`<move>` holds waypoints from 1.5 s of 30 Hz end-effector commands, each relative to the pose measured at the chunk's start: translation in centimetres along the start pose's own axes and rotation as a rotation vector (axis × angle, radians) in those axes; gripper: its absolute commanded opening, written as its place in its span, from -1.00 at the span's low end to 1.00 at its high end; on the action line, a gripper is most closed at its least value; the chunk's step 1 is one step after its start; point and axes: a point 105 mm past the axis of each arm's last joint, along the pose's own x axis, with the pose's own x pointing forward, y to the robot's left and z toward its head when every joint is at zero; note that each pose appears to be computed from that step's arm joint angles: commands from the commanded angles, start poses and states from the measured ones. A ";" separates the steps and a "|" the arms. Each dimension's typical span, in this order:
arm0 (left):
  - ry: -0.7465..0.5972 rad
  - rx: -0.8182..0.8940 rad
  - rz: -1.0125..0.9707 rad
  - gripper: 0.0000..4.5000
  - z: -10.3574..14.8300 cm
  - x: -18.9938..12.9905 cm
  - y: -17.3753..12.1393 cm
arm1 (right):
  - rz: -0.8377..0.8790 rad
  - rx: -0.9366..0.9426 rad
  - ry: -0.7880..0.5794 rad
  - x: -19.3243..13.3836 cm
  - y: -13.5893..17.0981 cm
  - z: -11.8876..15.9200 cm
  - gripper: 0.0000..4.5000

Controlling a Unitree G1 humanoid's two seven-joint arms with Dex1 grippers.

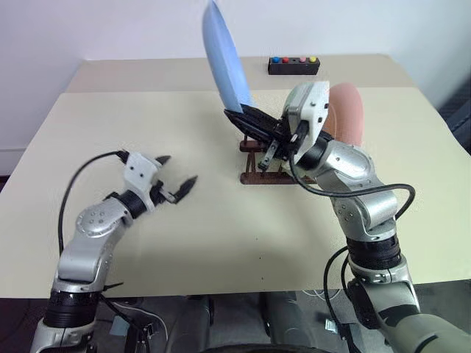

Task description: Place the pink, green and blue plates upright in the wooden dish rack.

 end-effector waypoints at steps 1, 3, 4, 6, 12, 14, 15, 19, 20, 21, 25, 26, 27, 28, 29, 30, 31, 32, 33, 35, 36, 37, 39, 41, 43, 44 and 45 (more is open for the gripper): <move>-0.066 0.034 -0.100 0.96 1.5 -0.1 -1.9 | -0.040 0.077 -0.061 -0.9 -0.1 1.6 -1.00; -0.072 0.008 -0.154 0.96 1.5 -0.2 -2.8 | -0.068 0.144 -0.066 -1.4 -0.4 1.5 -1.00; -0.070 0.003 -0.174 0.96 1.4 -0.3 -3.1 | -0.079 0.169 -0.066 -1.6 -0.6 1.5 -1.00; -0.063 -0.003 -0.195 0.96 1.3 -0.3 -3.4 | -0.088 0.198 -0.063 -1.8 -0.7 1.4 -1.00; -0.059 -0.027 -0.232 0.96 1.3 -0.4 -3.8 | -0.128 0.292 -0.052 -2.3 -1.4 0.7 -1.00; -0.059 -0.025 -0.232 0.96 1.3 -0.3 -3.9 | -0.129 0.313 -0.045 -2.4 -1.4 0.6 -1.00; -0.059 -0.025 -0.232 0.96 1.3 -0.3 -3.9 | -0.127 0.319 -0.042 -2.5 -1.4 0.5 -1.00; -0.058 -0.028 -0.237 0.96 1.3 -0.4 -4.1 | -0.118 0.351 -0.012 -2.7 -1.1 -0.2 -1.00; -0.059 -0.030 -0.239 0.96 1.4 -0.4 -4.2 | -0.118 0.356 -0.010 -2.7 -1.1 -0.3 -1.00; -0.061 -0.031 -0.240 0.96 1.4 -0.4 -4.2 | -0.118 0.364 -0.010 -2.7 -1.0 -0.3 -1.00; -0.068 -0.032 -0.242 0.96 1.6 -0.4 -4.2 | -0.131 0.399 -0.009 -2.9 -1.2 -0.5 -1.00; -0.071 -0.032 -0.242 0.96 1.6 -0.4 -4.2 | -0.136 0.402 0.000 -3.0 -1.3 -0.7 -1.00; -0.073 -0.030 -0.243 0.96 1.7 -0.4 -4.3 | -0.140 0.406 0.006 -3.0 -1.3 -0.8 -1.00; -0.074 -0.029 -0.244 0.96 1.7 -0.4 -4.3 | -0.142 0.410 0.010 -3.0 -1.3 -0.9 -1.00; -0.075 -0.028 -0.244 0.96 1.7 -0.4 -4.3 | -0.143 0.413 0.012 -3.0 -1.3 -0.9 -1.00; -0.075 -0.027 -0.244 0.96 1.7 -0.3 -4.3 | -0.144 0.418 0.011 -3.0 -1.3 -0.9 -1.00; -0.075 -0.026 -0.245 0.96 1.7 -0.3 -4.4 | -0.146 0.424 0.010 -3.1 -1.3 -0.9 -1.00; -0.076 -0.024 -0.245 0.96 1.7 -0.3 -4.4 | -0.148 0.427 0.009 -3.1 -1.3 -1.0 -1.00; -0.077 -0.023 -0.244 0.96 1.8 -0.3 -4.4 | -0.153 0.426 0.012 -3.1 -1.4 -1.0 -1.00; -0.077 -0.019 -0.241 0.96 1.8 -0.3 -4.3 | -0.164 0.427 0.019 -3.2 -1.5 -1.2 -1.00; -0.077 -0.019 -0.240 0.99 1.8 -0.3 -4.3 | -0.167 0.428 0.021 -3.2 -1.6 -1.3 -0.86; -0.077 -0.018 -0.239 1.00 1.8 -0.3 -4.2 | -0.169 0.430 0.021 -3.2 -1.6 -1.3 -0.71; -0.077 -0.018 -0.239 1.00 1.8 -0.3 -4.2 | -0.170 0.432 0.021 -3.2 -1.6 -1.3 -0.41; -0.075 -0.016 -0.237 1.00 1.8 -0.3 -4.2 | -0.173 0.434 0.020 -3.2 -1.6 -1.4 0.06; -0.075 -0.015 -0.235 1.00 1.7 -0.3 -4.1 | -0.173 0.433 0.017 -3.2 -1.6 -1.3 0.49; -0.075 -0.015 -0.235 1.00 1.8 -0.3 -4.1 | -0.173 0.431 0.016 -3.2 -1.6 -1.3 0.72; -0.074 -0.015 -0.235 1.00 1.8 -0.3 -4.1 | -0.173 0.426 0.018 -3.2 -1.6 -1.3 0.98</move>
